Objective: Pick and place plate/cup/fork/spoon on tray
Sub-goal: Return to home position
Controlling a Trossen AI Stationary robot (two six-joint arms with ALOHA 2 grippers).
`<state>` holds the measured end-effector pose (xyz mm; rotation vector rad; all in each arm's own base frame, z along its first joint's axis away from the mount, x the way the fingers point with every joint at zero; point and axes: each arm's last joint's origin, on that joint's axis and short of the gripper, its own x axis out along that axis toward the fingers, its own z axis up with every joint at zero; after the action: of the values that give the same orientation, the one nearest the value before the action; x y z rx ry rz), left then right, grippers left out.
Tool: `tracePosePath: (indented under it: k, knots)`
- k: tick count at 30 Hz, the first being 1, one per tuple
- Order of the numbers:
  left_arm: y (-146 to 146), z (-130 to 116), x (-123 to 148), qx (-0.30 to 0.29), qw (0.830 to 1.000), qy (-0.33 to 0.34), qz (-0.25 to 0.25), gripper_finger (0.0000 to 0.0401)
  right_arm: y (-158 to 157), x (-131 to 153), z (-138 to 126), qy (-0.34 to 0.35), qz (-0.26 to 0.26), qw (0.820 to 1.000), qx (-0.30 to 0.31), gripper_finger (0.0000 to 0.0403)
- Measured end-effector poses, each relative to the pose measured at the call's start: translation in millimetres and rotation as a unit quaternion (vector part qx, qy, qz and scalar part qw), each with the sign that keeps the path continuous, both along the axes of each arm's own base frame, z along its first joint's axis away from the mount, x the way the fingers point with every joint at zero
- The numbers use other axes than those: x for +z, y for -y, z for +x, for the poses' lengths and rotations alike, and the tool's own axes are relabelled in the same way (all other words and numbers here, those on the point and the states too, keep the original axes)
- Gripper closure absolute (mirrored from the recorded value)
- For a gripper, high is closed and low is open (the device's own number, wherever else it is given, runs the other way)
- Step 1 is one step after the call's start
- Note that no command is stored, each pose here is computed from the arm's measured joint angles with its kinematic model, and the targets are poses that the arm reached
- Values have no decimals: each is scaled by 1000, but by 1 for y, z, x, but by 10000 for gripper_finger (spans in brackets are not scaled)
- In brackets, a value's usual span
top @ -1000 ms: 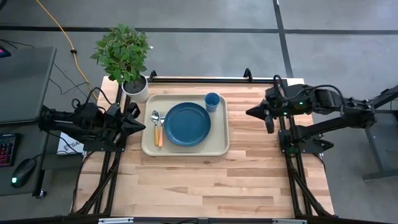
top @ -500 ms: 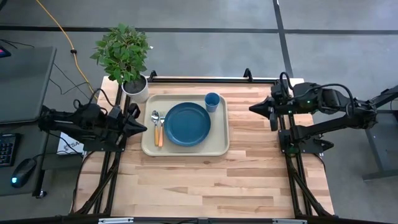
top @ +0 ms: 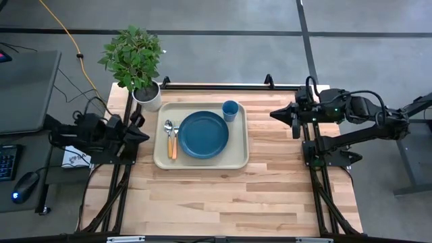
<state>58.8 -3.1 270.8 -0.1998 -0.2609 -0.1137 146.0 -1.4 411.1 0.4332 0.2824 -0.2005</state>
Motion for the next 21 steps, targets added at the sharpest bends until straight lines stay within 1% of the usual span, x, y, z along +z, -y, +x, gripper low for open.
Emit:
tracePosePath:
  k: [2,4,7,9,10,12,14,21]
  knots:
    - [0,5,-10,0,1000,-8,1,401,0,0,0,1,6,1000,-2,403]
    - [0,12,-15,-3,1000,15,-1,401,0,0,0,4,15,1000,-5,403]
    - [1,23,-41,-12,1000,6,-19,401,0,1,0,9,17,1000,-6,403]
    - [1,26,-51,-17,999,24,-32,401,0,2,1,15,17,1000,-7,403]
    - [0,29,-58,-16,999,23,-40,401,0,3,1,16,16,1000,-6,403]
    - [-1,34,-75,-17,998,-1,-53,401,0,4,1,23,16,1000,-6,403]
    - [-2,35,-80,-14,998,-9,-62,401,0,4,1,26,16,1000,-6,403]
    - [-5,36,-82,-21,998,-29,-46,401,0,4,1,26,21,999,-9,403]
